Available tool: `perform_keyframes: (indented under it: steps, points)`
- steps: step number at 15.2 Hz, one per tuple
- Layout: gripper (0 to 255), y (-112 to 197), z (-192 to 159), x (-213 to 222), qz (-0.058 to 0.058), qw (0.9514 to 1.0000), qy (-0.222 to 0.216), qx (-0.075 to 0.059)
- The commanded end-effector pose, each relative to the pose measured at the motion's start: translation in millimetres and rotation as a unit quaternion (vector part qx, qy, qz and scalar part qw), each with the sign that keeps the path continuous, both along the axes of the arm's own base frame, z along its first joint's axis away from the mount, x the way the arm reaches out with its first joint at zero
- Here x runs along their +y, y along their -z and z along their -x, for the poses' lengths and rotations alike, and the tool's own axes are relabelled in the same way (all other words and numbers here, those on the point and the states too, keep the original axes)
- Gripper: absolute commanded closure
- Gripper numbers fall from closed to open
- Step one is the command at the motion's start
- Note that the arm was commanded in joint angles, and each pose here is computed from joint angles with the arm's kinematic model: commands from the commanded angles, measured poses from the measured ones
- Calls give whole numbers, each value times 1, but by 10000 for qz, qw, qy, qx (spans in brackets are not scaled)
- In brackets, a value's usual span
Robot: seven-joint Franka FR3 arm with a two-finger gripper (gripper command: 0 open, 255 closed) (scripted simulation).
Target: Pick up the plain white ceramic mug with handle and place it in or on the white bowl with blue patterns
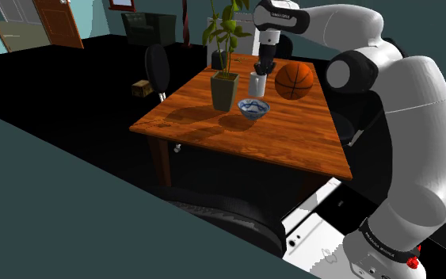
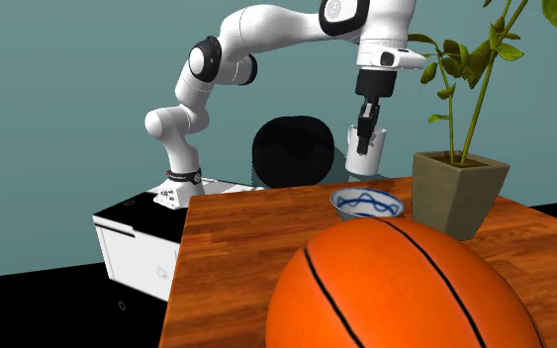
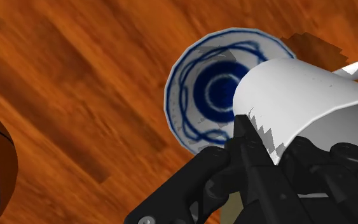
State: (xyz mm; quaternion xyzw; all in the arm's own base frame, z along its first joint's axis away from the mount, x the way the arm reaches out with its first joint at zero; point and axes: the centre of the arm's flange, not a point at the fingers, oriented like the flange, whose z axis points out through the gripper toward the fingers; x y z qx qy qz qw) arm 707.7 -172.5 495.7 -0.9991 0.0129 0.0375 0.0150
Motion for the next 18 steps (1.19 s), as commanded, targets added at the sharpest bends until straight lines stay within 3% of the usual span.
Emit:
perform_keyframes:
  steps: [1, 12, 18]
  points:
    - [255, 10, -1, -1, 1, 10000, 0, -4]
    - [255, 67, -1, -1, 1, 10000, 0, -4]
    - [255, 67, -1, -1, 1, 10000, 0, -4]
